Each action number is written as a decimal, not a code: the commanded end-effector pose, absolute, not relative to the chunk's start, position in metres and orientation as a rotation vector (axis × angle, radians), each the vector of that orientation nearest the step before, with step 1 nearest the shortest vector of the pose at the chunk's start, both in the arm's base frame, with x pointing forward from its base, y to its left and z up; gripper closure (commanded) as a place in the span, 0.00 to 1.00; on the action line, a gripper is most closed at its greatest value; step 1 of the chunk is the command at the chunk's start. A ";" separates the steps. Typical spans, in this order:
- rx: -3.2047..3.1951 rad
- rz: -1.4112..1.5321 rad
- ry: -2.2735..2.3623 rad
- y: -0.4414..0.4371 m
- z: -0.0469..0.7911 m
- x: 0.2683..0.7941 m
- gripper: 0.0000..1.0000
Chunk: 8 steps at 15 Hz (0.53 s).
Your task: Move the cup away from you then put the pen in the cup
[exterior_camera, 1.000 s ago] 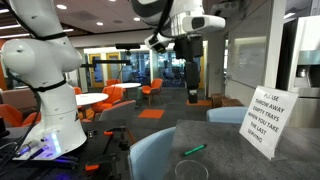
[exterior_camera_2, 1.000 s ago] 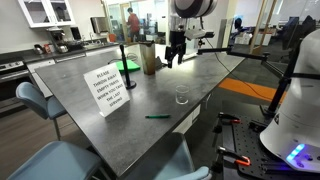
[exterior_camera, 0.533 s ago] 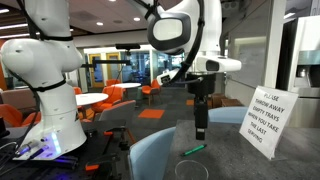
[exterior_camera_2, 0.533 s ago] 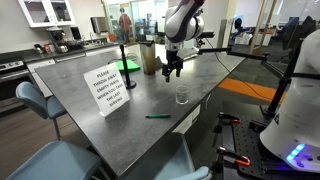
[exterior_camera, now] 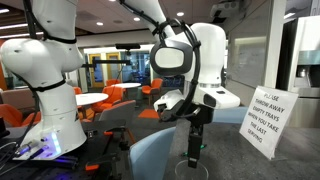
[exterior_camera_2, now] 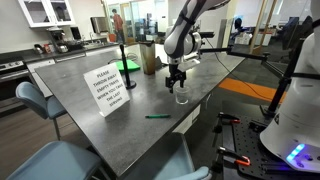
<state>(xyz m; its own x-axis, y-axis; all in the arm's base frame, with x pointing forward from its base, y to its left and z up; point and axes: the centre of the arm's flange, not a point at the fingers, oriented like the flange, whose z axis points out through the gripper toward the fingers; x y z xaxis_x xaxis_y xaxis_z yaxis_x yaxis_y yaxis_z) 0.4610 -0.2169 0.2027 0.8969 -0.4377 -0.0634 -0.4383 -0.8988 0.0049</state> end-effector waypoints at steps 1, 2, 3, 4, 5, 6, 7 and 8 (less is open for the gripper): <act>-3.034 0.099 0.753 -0.216 0.186 0.467 0.05; -3.034 0.112 0.752 -0.215 0.181 0.468 0.05; -3.034 0.128 0.761 -0.215 0.176 0.470 0.08; -3.034 0.134 0.763 -0.214 0.173 0.472 0.22; -3.038 0.136 0.767 -0.214 0.171 0.474 0.32; -3.039 0.134 0.760 -0.215 0.171 0.477 0.34; -3.040 0.132 0.759 -0.215 0.171 0.479 0.42; -3.044 0.133 0.755 -0.216 0.171 0.482 0.49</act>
